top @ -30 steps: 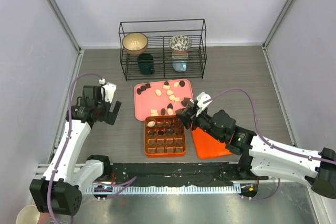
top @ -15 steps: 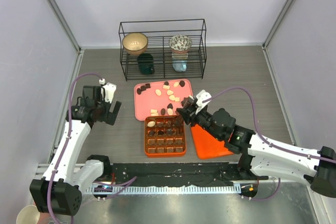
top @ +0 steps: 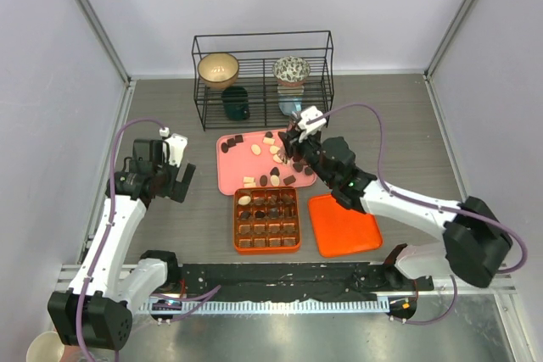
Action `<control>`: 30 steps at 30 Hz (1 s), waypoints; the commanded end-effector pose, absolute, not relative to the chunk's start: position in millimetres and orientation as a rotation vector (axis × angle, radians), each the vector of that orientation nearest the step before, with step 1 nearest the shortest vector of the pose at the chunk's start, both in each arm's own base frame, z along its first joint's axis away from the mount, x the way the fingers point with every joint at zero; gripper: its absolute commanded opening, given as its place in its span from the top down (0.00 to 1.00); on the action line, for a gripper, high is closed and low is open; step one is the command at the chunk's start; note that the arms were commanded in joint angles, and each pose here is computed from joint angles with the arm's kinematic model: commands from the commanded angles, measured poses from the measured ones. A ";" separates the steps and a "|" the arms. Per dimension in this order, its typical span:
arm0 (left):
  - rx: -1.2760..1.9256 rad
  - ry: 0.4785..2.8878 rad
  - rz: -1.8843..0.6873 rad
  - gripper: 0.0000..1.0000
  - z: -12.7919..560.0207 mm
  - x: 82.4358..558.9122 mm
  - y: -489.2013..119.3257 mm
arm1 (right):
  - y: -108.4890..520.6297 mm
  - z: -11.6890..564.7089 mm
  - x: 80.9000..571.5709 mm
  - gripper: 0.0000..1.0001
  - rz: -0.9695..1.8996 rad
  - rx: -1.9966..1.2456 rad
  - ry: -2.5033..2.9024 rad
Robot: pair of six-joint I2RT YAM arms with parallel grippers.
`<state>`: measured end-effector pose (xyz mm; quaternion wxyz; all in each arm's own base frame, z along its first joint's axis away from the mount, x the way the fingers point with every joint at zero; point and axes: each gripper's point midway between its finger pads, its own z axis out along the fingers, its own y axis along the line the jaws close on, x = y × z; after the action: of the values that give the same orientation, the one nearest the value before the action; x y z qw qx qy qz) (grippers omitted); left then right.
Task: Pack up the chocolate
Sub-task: Pick up the fake chocolate from the plate.
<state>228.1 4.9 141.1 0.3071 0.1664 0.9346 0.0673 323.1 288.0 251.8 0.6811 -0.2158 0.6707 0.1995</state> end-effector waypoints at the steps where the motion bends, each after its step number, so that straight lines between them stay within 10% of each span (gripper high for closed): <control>1: 0.424 2.432 0.192 0.00 156.0 231.2 6.1 | 303.6 286.5 347.5 0.63 0.496 -0.445 1.369; 13: 0.419 2.430 0.196 0.00 159.8 230.0 7.1 | 311.7 249.2 376.4 0.48 0.482 -0.451 1.406; 30: 0.432 2.437 0.209 0.00 158.3 230.1 8.5 | 316.1 216.9 395.7 0.53 0.503 -0.453 1.463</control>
<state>225.1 6.9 144.2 0.3037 0.1653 0.9356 0.0718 390.4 309.1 186.2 0.6630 -0.2205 0.6874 0.1981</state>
